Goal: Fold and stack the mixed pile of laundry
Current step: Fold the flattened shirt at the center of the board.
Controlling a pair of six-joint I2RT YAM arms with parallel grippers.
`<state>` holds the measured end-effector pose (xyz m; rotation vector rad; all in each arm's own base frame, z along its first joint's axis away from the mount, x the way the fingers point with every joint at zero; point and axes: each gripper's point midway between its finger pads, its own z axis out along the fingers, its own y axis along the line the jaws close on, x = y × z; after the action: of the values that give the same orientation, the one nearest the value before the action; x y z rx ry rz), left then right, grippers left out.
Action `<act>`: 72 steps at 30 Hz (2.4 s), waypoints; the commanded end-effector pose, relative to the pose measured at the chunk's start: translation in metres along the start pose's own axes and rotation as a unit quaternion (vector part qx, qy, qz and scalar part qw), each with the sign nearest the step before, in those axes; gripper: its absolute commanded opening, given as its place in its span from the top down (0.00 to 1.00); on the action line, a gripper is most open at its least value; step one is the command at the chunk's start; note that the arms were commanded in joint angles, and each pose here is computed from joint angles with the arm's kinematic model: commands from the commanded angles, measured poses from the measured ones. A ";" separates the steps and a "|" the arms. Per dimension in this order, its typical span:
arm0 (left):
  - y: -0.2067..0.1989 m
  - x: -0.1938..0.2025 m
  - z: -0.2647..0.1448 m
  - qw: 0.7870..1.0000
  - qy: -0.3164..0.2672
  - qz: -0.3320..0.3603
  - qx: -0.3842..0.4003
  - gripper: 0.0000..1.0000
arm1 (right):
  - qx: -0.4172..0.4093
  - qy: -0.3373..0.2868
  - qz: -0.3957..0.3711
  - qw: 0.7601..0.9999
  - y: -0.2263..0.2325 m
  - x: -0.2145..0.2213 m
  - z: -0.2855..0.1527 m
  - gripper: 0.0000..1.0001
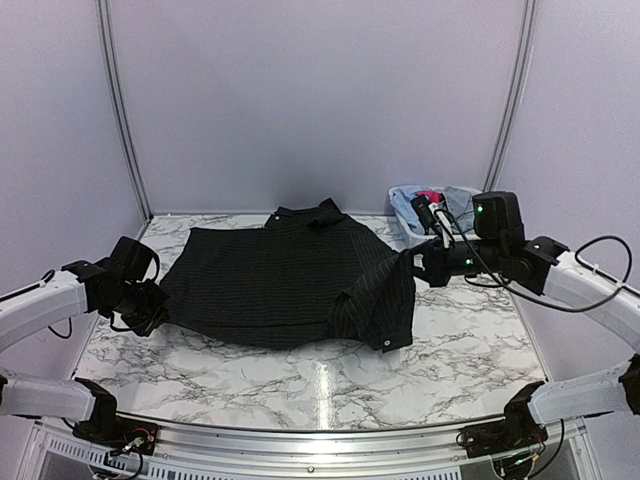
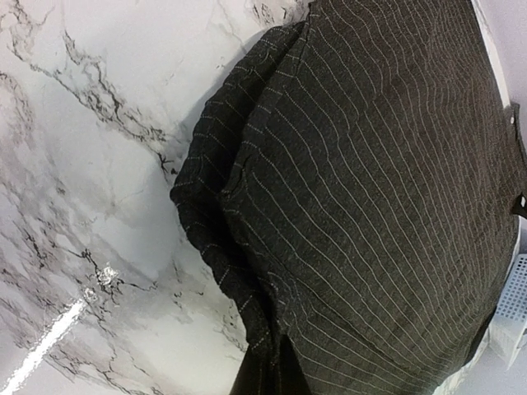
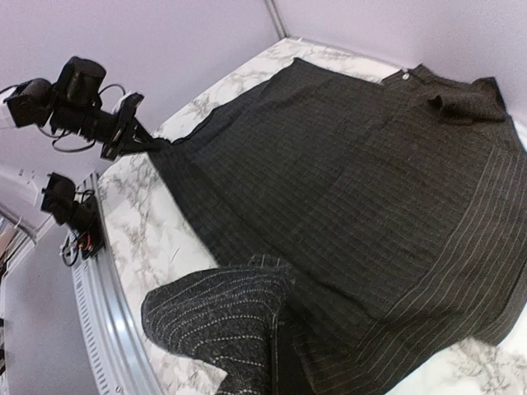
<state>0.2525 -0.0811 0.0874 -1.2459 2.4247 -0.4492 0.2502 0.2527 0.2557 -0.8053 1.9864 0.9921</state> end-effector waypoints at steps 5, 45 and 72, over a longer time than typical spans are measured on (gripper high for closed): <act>-0.015 -0.026 0.011 0.998 -0.011 0.042 -0.047 1.00 | 0.035 -0.020 -0.037 0.999 -0.053 -0.065 0.027 1.00; -0.025 -0.070 0.087 0.990 0.019 0.077 -0.115 0.97 | 0.087 0.015 -0.081 0.993 -0.194 -0.131 0.185 1.00; -0.067 -0.092 0.037 0.986 -0.018 0.164 -0.031 0.01 | 0.193 0.074 0.043 0.977 -0.209 -0.121 0.094 0.19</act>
<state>0.3670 -0.0402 0.0862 -0.9545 2.5500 -0.2117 0.5473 0.2596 0.1924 -0.6084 2.2841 0.4370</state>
